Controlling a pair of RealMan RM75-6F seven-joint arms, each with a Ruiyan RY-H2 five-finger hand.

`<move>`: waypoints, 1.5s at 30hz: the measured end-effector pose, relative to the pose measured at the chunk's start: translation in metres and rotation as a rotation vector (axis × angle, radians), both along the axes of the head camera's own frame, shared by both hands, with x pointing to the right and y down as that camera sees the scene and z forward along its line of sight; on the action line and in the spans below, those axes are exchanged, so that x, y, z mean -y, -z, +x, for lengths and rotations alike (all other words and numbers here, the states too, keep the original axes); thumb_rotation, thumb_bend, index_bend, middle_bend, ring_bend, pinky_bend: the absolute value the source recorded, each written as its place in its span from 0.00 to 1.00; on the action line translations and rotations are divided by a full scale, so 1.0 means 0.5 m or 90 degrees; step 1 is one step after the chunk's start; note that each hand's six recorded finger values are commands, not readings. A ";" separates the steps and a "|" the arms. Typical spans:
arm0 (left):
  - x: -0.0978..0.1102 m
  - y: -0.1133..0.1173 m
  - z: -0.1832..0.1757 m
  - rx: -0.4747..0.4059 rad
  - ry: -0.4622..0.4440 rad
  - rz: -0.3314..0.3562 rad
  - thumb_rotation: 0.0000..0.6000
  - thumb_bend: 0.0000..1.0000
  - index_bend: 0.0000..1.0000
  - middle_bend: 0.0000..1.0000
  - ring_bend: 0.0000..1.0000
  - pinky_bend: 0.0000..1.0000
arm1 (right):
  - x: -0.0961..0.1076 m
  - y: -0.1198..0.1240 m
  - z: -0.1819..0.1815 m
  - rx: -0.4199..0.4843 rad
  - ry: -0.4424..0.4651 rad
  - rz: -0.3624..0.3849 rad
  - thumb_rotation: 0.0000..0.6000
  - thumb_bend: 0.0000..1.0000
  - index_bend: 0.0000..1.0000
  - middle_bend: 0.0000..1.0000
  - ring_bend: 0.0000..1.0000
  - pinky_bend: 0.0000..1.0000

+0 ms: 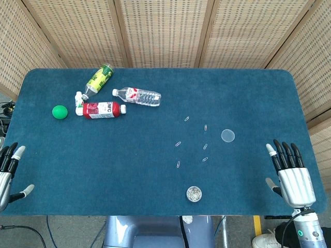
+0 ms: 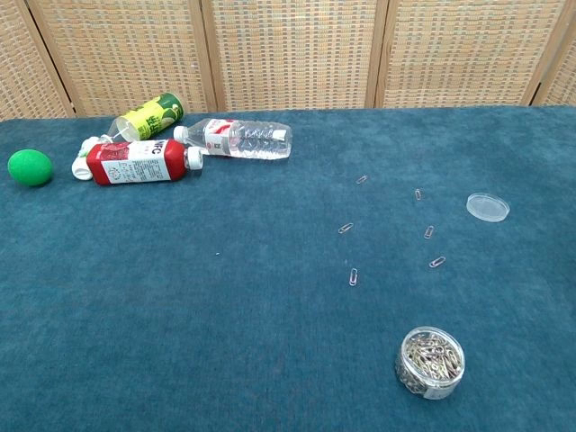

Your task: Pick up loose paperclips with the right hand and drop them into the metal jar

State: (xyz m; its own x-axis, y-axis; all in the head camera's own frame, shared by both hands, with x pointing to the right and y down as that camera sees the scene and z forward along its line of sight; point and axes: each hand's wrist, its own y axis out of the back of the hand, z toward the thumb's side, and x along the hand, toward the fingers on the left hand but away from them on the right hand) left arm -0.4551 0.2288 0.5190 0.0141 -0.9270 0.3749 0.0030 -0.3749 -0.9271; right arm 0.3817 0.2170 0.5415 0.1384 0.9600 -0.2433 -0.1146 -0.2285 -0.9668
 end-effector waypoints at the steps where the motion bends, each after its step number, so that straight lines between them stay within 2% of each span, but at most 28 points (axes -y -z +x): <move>1: 0.000 -0.002 -0.001 0.001 0.001 -0.002 1.00 0.00 0.00 0.00 0.00 0.00 | 0.000 -0.001 -0.001 0.000 0.001 -0.001 1.00 0.00 0.00 0.00 0.00 0.00; 5: 0.002 -0.004 -0.001 0.003 0.002 -0.004 1.00 0.00 0.00 0.00 0.00 0.00 | 0.002 -0.008 -0.008 0.011 0.009 -0.009 1.00 0.00 0.03 0.00 0.00 0.00; 10: 0.004 -0.009 -0.002 0.007 0.006 -0.008 1.00 0.00 0.00 0.00 0.00 0.00 | 0.027 -0.035 -0.036 0.045 0.044 -0.041 1.00 0.00 0.22 0.00 0.00 0.00; 13: 0.007 -0.014 -0.004 0.013 0.009 -0.011 1.00 0.00 0.00 0.00 0.00 0.00 | 0.057 -0.058 -0.066 0.059 0.083 -0.061 1.00 0.00 0.34 0.00 0.00 0.00; 16: 0.009 -0.021 -0.005 0.020 0.012 -0.015 1.00 0.00 0.00 0.00 0.00 0.00 | 0.090 -0.086 -0.104 0.073 0.123 -0.093 1.00 0.07 0.40 0.00 0.00 0.00; 18: 0.010 -0.024 -0.005 0.023 0.013 -0.016 1.00 0.00 0.00 0.00 0.00 0.00 | 0.112 -0.105 -0.132 0.083 0.147 -0.118 1.00 0.15 0.42 0.00 0.00 0.00; 23: 0.013 -0.033 -0.007 0.031 0.017 -0.021 1.00 0.00 0.00 0.00 0.00 0.00 | 0.154 -0.155 -0.194 0.089 0.194 -0.171 1.00 0.27 0.45 0.00 0.00 0.00; 29: 0.017 -0.046 -0.011 0.039 0.022 -0.030 1.00 0.00 0.00 0.00 0.00 0.00 | 0.192 -0.209 -0.249 0.065 0.228 -0.210 1.00 0.29 0.46 0.00 0.00 0.00; 39: 0.025 -0.066 -0.017 0.050 0.031 -0.044 1.00 0.00 0.00 0.00 0.00 0.00 | 0.195 -0.299 -0.281 0.015 0.234 -0.278 1.00 0.31 0.46 0.00 0.00 0.00; 45: 0.026 -0.072 -0.018 0.054 0.033 -0.049 1.00 0.00 0.00 0.00 0.00 0.00 | 0.191 -0.338 -0.294 0.006 0.230 -0.311 1.00 0.32 0.48 0.00 0.00 0.00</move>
